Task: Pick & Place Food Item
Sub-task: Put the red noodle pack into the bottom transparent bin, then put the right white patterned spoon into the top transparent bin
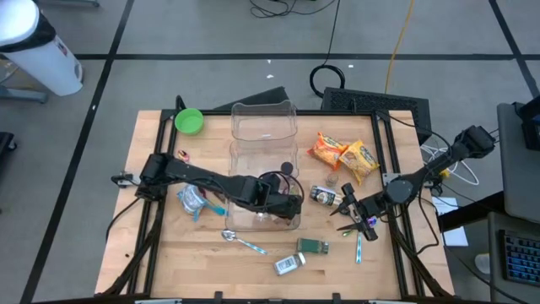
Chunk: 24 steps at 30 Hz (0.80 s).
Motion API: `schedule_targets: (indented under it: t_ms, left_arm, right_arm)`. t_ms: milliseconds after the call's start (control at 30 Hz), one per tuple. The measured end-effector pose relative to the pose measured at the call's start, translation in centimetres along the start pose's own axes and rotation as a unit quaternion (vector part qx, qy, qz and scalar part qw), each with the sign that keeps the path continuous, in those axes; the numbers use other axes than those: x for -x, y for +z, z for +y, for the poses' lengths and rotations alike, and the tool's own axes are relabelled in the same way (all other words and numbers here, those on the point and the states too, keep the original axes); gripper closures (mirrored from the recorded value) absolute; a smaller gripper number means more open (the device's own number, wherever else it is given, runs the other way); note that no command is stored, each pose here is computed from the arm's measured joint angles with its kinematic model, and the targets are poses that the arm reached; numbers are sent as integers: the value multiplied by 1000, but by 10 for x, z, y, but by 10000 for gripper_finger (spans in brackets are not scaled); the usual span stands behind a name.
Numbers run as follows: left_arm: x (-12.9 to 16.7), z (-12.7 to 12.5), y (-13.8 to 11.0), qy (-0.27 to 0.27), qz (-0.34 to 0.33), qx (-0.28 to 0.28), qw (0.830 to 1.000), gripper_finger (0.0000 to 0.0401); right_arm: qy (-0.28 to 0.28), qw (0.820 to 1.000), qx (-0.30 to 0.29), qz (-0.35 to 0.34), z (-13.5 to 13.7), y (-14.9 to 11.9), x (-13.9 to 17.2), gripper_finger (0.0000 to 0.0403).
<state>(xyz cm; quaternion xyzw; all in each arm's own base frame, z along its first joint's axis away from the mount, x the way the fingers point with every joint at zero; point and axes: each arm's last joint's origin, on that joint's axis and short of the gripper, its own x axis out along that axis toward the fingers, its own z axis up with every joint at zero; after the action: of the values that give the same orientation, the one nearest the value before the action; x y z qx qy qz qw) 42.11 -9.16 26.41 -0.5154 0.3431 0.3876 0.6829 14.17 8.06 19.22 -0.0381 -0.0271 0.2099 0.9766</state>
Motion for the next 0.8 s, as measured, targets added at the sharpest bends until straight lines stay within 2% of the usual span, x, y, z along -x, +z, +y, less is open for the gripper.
schedule_targets:
  t_ms: [200, 467, 667, 800]
  left_arm:
    - [-1, 0, 2, 0, -1, -29, 1000, 358]
    - [-1, 0, 4, 0, 1, -49, 999, 295]
    - [-2, -1, 21, -4, 32, -83, 996, 255]
    - [15, -3, 37, -35, 52, -117, 991, 243]
  right_arm:
    - [-12, 1000, 6, -5, -1, 1, 0, 193]
    - [-27, 999, 24, -18, -2, 4, 0, 193]
    - [-28, 999, 35, -24, -2, 5, 0, 193]
    - [-28, 999, 36, -22, -2, 5, 0, 193]
